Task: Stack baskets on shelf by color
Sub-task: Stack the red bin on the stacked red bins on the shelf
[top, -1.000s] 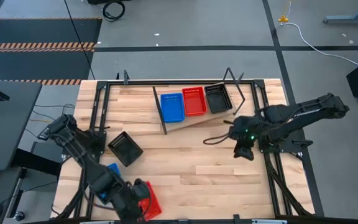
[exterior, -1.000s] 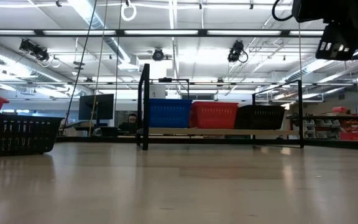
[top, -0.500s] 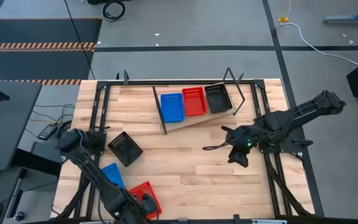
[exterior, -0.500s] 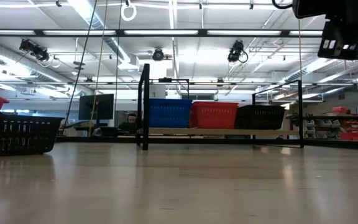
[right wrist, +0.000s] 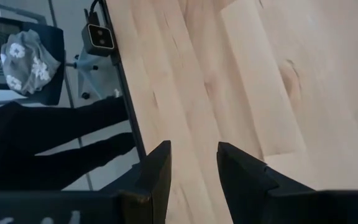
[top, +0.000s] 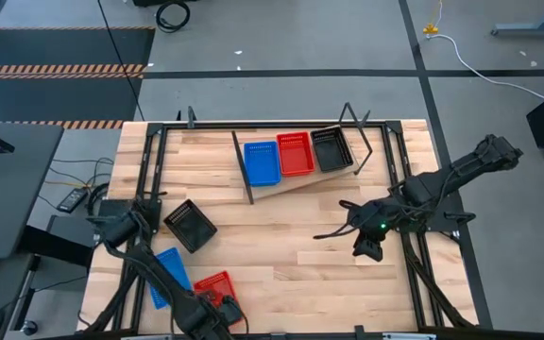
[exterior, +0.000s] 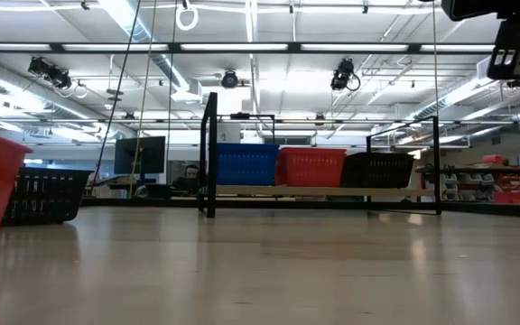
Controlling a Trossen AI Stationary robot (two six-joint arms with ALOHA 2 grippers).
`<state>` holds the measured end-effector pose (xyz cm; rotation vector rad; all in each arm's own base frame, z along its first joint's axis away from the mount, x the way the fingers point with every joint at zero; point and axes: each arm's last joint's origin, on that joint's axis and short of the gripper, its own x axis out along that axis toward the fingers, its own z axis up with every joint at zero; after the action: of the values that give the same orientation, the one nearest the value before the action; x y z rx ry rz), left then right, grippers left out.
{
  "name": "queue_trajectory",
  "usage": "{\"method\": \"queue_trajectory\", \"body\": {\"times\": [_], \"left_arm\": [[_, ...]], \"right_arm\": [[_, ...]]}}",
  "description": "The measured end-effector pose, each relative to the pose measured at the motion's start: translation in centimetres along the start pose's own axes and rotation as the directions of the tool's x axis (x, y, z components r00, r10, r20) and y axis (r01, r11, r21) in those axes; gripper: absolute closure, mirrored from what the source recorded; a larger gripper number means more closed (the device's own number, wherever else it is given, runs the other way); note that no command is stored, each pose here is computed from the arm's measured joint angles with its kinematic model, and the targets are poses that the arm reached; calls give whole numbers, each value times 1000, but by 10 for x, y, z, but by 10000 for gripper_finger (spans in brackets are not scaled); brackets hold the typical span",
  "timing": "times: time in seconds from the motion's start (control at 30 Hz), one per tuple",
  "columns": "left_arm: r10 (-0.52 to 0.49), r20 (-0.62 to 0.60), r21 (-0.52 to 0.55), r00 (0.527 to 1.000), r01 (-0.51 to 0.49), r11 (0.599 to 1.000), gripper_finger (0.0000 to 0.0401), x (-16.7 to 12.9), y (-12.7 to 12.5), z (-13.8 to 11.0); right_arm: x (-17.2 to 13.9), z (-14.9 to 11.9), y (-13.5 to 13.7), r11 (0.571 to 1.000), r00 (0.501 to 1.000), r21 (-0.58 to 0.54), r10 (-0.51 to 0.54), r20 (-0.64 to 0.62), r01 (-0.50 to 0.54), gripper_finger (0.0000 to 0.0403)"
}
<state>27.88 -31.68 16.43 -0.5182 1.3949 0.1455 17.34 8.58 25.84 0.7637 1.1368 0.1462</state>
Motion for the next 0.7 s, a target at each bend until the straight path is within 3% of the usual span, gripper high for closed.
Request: {"method": "queue_trajectory", "body": {"times": [0.13,0.3,0.5,0.6,0.7], "left_arm": [[6,2,39,1000,-6,999,302,9,2,9],[21,20,96,1000,-23,995,383,0,12,31],[14,95,203,995,-34,979,396,-33,24,70],[-34,161,319,986,-19,948,397,-61,24,92],[-88,212,522,973,-37,852,398,-82,21,110]], "right_arm": [[0,-1,1,1000,1000,5,1,-4,-1,269],[0,0,1,1000,1000,30,6,1,-6,269],[-5,5,7,1000,996,-20,25,84,-23,269],[-14,11,13,997,987,-78,9,162,4,269],[-27,24,17,993,959,-103,-24,281,55,271]]}}
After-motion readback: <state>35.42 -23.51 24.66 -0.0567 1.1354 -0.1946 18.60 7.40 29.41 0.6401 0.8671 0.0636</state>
